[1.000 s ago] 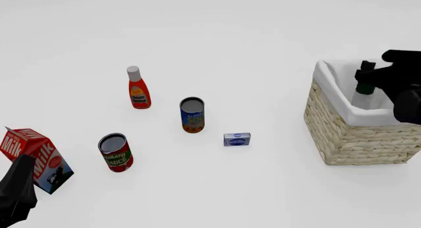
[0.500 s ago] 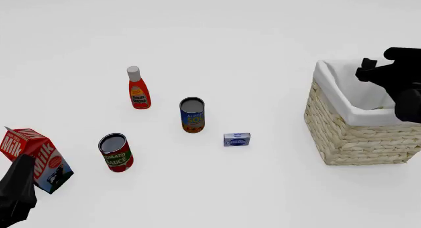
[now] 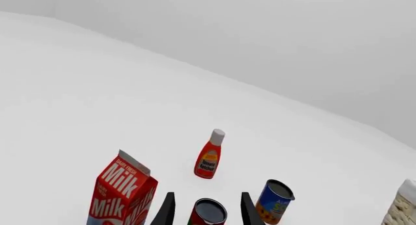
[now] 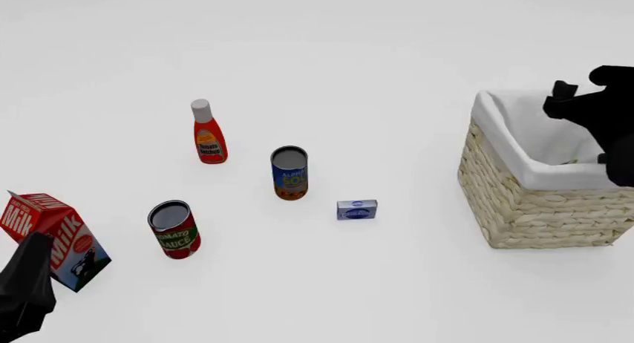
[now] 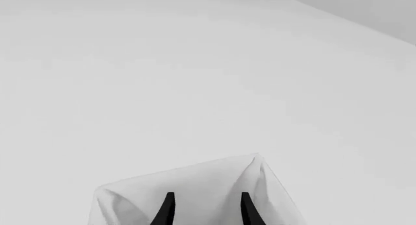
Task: Pick the salad dressing and place it in the basket.
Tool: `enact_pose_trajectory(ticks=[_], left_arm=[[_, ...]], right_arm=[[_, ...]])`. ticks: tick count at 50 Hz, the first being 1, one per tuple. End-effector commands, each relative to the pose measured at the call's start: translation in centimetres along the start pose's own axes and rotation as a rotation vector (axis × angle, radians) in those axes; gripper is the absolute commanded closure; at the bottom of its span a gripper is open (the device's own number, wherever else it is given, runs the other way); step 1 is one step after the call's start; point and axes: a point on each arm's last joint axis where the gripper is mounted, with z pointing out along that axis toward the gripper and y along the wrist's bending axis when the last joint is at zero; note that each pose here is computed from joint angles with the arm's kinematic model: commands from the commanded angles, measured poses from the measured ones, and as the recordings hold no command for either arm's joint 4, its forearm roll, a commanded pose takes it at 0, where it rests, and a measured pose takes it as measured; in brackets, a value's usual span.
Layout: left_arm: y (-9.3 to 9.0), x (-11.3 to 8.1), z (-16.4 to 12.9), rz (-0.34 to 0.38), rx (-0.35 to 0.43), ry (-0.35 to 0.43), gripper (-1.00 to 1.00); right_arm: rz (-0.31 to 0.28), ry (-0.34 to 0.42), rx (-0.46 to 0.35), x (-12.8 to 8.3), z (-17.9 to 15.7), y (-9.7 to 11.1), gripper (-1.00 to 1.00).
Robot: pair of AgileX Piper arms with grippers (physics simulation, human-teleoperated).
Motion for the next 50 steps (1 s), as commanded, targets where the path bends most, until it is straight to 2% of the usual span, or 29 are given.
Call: enact_pose_trajectory(ticks=[1, 26, 34, 50], left_arm=[[0.0, 0.0, 0.0, 0.214, -0.003, 0.003, -1.00], [0.0, 0.0, 0.0, 0.216, -0.003, -0.005, -1.00], [0.0, 0.0, 0.0, 0.216, -0.002, -0.004, -1.00], [0.0, 0.0, 0.0, 0.221, 0.006, -0.003, -1.00]], right_arm=[[0.010, -0.030, 0.000, -1.0, -2.0, 0.0, -1.00], [0.024, -0.112, -0.040, -2.0, -9.3, 1.1, -1.00], [0.030, -0.129, -0.055, -1.5, -11.4, 1.4, -1.00], [0.112, -0.161, -0.111, -0.7, -16.3, 2.2, -1.00]])
